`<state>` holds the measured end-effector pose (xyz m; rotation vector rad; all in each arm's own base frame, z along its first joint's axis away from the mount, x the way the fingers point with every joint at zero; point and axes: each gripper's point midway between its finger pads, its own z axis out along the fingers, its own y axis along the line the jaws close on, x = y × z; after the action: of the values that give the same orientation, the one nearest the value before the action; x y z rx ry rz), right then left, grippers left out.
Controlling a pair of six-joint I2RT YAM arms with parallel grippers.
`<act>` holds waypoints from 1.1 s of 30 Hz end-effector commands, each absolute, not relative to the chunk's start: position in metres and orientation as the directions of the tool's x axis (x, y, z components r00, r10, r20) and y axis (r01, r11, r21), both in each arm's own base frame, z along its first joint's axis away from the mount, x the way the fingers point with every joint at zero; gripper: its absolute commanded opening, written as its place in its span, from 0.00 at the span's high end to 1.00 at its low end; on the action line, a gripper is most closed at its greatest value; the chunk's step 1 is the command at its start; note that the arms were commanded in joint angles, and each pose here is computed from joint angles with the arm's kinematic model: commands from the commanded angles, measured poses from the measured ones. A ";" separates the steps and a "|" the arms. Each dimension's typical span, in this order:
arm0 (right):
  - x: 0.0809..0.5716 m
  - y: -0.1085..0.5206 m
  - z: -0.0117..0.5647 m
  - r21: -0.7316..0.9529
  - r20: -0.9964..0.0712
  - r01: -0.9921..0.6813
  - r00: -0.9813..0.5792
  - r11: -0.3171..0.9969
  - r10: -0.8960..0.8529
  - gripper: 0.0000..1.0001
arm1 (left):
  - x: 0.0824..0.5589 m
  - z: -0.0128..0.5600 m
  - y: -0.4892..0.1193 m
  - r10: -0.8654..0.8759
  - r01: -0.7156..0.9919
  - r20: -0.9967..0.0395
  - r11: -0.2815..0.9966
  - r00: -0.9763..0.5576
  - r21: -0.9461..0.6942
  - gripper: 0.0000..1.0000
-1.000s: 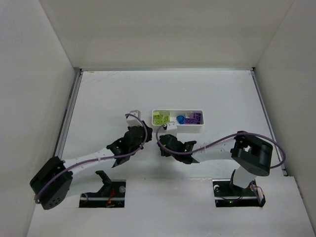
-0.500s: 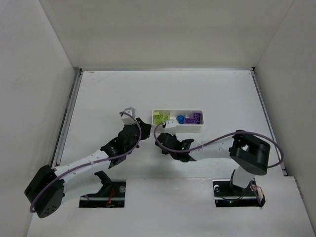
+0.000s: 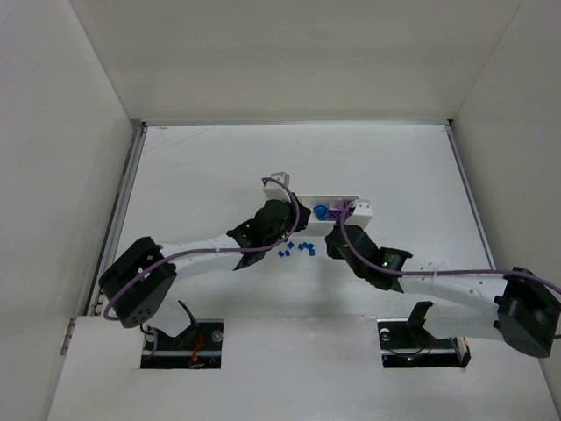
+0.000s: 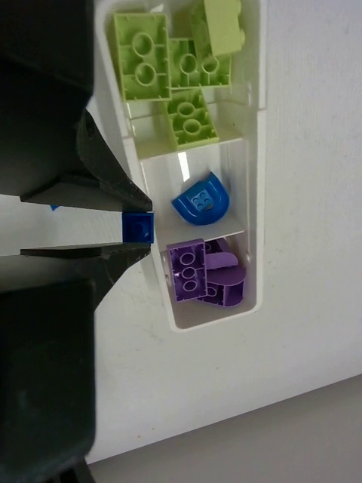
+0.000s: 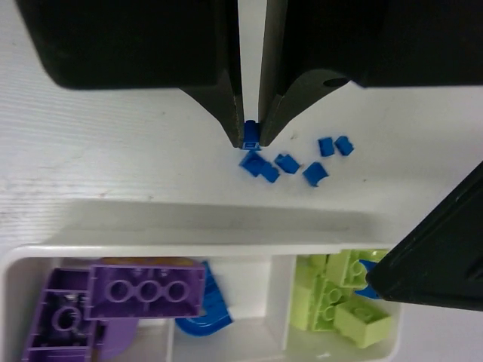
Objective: Sort the legos into containers by color
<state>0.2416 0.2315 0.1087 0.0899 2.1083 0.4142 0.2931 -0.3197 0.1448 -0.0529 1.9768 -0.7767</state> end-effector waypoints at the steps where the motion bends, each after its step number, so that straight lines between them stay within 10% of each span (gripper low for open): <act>1: 0.248 0.214 0.117 0.356 -0.812 -0.058 -0.514 0.933 0.278 0.83 | 0.309 0.166 -0.344 -0.368 0.331 -0.790 0.760 -0.490 -0.559 0.83; 12: 0.287 0.206 0.140 0.393 -0.825 -0.054 -0.462 0.918 0.326 0.83 | 0.325 0.162 -0.346 -0.358 0.307 -0.806 0.790 -0.472 -0.531 0.63; 26: 0.343 0.243 0.140 0.336 -0.843 -0.087 -0.471 0.938 0.258 0.81 | 0.240 0.099 -0.246 -0.235 0.198 -0.835 0.907 -0.498 -0.373 0.70; 33: 0.350 0.248 0.150 0.326 -0.854 -0.092 -0.455 0.941 0.251 0.59 | 0.213 0.068 -0.239 -0.151 0.214 -0.820 0.925 -0.553 -0.315 0.68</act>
<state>0.3363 0.2377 0.1131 0.0994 2.1012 0.3377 0.2158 -0.2461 0.0733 0.0581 2.0997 -0.5079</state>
